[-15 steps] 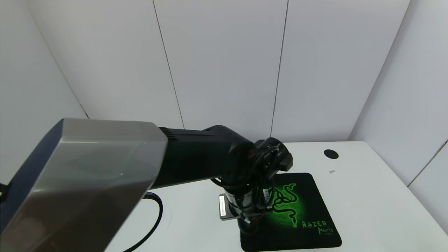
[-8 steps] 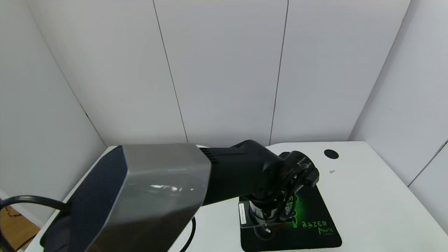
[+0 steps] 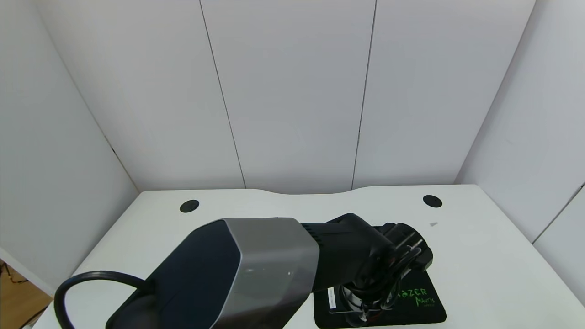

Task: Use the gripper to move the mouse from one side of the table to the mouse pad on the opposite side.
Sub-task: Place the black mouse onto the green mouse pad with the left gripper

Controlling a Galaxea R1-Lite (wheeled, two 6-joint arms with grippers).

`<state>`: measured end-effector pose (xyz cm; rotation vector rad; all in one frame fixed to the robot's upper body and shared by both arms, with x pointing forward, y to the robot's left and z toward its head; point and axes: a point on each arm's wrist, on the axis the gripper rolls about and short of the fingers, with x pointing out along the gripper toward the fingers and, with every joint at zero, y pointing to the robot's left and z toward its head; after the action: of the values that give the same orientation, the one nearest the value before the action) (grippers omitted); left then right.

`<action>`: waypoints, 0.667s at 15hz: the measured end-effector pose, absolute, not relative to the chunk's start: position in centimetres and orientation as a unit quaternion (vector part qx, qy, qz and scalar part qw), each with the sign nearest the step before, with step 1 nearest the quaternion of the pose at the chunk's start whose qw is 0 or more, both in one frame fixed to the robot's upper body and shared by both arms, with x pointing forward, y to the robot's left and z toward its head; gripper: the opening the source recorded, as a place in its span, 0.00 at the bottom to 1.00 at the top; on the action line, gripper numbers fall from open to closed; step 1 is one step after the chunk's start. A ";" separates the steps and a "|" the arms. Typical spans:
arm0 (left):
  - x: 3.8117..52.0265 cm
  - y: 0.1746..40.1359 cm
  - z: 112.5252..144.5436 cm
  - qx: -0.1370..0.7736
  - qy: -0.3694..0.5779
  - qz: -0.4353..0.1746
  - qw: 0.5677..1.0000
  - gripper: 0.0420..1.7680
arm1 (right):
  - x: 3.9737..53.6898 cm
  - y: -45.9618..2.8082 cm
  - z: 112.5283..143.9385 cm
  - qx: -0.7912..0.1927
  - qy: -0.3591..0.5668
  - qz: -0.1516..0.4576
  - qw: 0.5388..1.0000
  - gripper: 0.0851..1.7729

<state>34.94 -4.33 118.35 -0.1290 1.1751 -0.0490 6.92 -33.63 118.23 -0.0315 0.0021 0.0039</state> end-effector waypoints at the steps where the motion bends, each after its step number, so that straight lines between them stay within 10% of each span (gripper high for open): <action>1: 35.1 -4.4 118.1 -0.062 0.552 -0.024 0.831 0.50 | 6.9 -33.6 118.2 -0.016 0.001 0.002 1.000 0.96; 10: 36.0 -4.9 116.8 -0.065 0.515 -0.007 0.854 0.49 | 6.9 -33.6 118.2 -0.016 0.001 0.002 1.000 0.96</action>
<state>35.99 -4.87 116.77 -0.1372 1.0841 -0.0150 6.92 -33.63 118.23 -0.0319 0.0023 0.0039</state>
